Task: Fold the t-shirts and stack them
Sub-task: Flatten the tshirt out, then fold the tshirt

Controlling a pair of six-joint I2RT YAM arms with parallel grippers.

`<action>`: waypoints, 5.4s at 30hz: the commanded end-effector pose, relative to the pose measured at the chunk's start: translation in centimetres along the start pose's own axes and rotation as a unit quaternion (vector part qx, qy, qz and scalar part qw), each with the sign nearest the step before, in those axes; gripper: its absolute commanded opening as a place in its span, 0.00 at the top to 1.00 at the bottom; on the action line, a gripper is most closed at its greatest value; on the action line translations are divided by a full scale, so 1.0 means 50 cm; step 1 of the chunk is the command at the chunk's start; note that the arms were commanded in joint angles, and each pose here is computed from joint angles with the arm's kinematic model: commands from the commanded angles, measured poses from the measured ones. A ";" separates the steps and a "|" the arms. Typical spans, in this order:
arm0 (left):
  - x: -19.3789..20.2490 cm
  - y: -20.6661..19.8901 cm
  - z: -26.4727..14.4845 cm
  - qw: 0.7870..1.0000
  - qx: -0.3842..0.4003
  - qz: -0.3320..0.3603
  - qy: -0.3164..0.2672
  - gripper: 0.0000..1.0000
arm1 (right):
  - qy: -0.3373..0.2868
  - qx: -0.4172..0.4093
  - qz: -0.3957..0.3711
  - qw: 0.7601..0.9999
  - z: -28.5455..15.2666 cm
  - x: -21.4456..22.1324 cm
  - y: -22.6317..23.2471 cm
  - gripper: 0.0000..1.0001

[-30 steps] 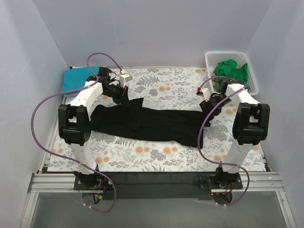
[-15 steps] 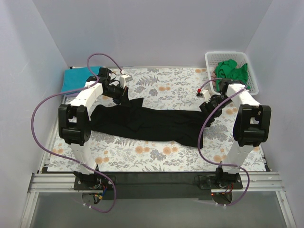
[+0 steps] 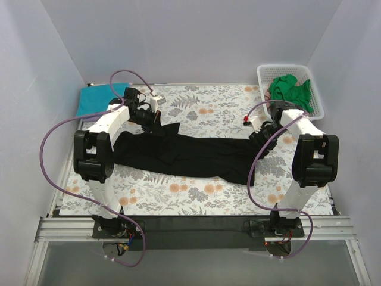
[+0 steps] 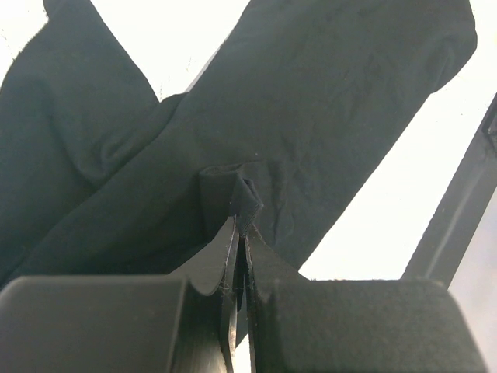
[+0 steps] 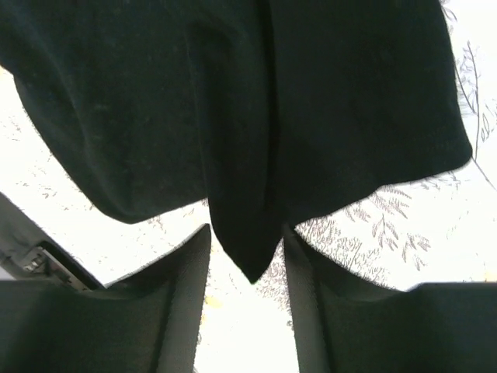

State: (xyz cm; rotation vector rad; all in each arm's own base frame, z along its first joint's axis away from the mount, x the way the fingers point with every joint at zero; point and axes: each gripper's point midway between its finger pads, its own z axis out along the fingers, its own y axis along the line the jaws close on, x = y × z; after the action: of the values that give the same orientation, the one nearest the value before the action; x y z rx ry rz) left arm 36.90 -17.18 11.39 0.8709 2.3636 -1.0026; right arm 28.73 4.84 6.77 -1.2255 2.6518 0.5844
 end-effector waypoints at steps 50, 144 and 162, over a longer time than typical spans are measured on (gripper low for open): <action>-0.257 -0.774 -1.157 0.457 -0.484 0.294 -0.686 1.00 | -0.644 0.625 -0.159 0.411 -1.226 -0.124 0.523 0.99; 0.070 -0.031 -0.230 0.967 -0.230 0.038 -0.104 1.00 | -0.213 0.314 -0.147 0.914 -0.163 -0.251 -0.254 0.99; 0.303 -0.051 -0.128 0.981 -0.183 0.030 0.052 1.00 | -0.122 0.255 -0.124 0.951 -0.015 -0.134 -0.279 0.99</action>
State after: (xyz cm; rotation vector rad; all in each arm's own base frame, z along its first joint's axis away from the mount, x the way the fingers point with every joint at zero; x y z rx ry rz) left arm 24.05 -7.87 8.07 0.8084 2.4855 -0.4891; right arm 43.38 1.26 5.31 -1.1899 2.2074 0.0133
